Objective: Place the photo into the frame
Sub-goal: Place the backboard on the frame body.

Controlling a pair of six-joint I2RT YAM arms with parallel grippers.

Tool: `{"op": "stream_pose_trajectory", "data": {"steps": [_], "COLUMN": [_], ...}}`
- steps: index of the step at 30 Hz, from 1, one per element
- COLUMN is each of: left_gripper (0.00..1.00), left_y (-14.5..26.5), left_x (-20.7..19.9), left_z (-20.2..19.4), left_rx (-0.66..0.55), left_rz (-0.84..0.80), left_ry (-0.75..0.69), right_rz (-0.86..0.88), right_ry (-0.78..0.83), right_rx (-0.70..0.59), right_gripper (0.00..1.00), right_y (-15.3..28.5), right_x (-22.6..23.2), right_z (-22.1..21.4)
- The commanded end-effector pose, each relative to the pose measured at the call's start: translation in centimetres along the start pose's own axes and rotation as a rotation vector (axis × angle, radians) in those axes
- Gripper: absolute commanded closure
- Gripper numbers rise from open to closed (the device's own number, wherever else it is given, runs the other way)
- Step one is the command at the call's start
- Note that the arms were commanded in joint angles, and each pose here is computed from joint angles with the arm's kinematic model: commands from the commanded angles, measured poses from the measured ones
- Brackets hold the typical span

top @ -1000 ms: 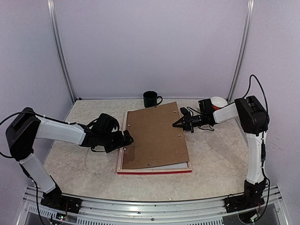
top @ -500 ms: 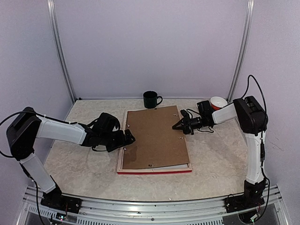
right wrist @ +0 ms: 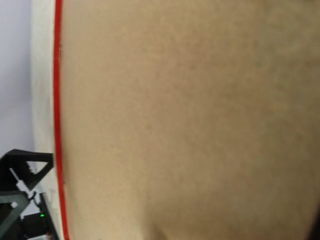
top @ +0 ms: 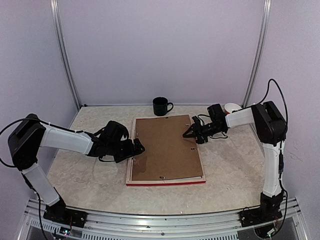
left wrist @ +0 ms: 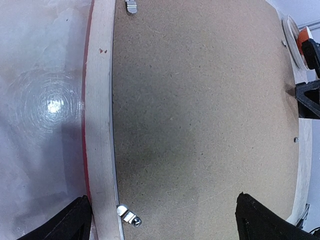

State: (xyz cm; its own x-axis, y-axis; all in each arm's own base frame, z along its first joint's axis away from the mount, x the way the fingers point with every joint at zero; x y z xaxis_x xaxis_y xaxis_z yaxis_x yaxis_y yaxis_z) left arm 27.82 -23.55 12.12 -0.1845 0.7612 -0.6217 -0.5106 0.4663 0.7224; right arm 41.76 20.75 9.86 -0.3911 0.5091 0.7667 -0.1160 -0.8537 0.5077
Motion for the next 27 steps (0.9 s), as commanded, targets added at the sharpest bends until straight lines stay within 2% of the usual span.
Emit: {"op": "stream_pose_trajectory", "data": {"steps": [1, 16, 27], "left_gripper": [0.01, 0.01, 0.01], "left_y": [-0.3, -0.5, -0.1], "left_x": [-0.6, -0.7, -0.4], "left_z": [-0.2, -0.6, -0.4], "left_rx": [0.011, 0.024, 0.006], "left_rz": [-0.040, -0.068, -0.063], "left_ry": [0.002, 0.010, 0.021], "right_rz": [-0.088, -0.212, -0.415], "right_ry": [0.056, 0.112, 0.149], "right_rx": [0.002, 0.073, 0.078], "right_gripper": [0.50, 0.43, 0.38], "right_y": [1.1, -0.8, 1.2], "right_x": [1.8, 4.9, 5.9], "right_z": [0.6, 0.7, 1.3]}}
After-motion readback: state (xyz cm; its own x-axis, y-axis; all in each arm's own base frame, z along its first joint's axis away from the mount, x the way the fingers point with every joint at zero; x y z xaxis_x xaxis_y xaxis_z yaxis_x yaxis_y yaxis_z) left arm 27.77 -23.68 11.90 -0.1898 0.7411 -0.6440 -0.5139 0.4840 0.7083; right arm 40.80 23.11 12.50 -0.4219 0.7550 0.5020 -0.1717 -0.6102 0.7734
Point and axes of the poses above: each gripper's point midway between its finger pads, its own y axis back along the fingers, its own x axis along the line the jaws close on, z = x × y, the point moved 9 cm from there along y, back along the fingers, and after that the axes turned 14 degrees about y, right-handed, at the moved point
